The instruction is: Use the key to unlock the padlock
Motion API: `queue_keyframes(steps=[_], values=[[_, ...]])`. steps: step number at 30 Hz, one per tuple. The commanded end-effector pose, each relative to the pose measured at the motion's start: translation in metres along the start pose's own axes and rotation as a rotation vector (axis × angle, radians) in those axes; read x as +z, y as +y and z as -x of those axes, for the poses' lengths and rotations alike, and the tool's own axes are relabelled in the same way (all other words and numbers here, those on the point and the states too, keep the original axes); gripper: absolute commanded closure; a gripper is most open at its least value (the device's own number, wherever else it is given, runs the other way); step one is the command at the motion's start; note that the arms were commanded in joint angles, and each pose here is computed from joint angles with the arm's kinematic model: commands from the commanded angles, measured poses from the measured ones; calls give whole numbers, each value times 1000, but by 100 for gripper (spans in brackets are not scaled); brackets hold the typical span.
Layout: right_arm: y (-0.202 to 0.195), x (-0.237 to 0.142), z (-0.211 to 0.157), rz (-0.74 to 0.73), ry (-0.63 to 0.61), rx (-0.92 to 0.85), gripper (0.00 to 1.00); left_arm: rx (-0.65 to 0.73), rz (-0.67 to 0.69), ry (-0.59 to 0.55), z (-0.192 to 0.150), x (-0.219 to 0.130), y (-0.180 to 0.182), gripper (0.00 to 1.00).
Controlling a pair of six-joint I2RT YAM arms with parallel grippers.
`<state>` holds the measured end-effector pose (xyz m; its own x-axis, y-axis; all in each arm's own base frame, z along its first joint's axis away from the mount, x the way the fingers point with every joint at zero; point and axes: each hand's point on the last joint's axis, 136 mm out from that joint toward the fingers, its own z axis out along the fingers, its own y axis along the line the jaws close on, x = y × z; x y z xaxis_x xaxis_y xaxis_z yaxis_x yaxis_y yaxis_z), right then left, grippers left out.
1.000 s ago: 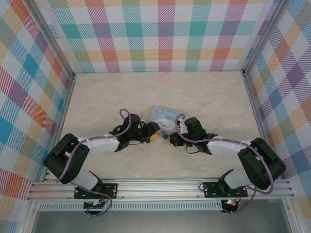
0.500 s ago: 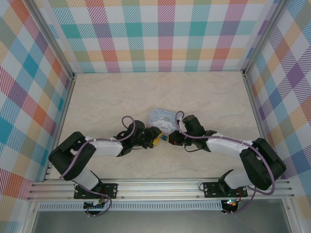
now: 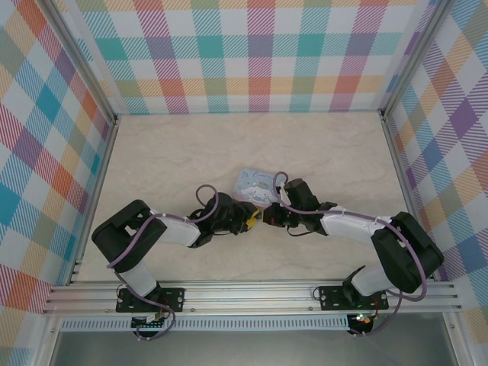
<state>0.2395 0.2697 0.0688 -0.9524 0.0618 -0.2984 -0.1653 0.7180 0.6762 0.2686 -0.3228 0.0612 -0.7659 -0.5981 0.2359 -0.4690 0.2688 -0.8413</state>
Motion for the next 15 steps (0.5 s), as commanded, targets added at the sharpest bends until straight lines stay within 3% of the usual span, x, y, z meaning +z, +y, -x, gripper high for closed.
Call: queue_keyframes(steps=[1,5,15], values=[[16,-1,10,42,-20,-8,100,-6,-32,-12,-2,2,-7,70],[16,-2,9,40,-15,2,100,-3,-41,-21,-2,1,-11,79],[13,-5,10,35,-39,-8,83,3,-55,-23,-1,2,-18,100]])
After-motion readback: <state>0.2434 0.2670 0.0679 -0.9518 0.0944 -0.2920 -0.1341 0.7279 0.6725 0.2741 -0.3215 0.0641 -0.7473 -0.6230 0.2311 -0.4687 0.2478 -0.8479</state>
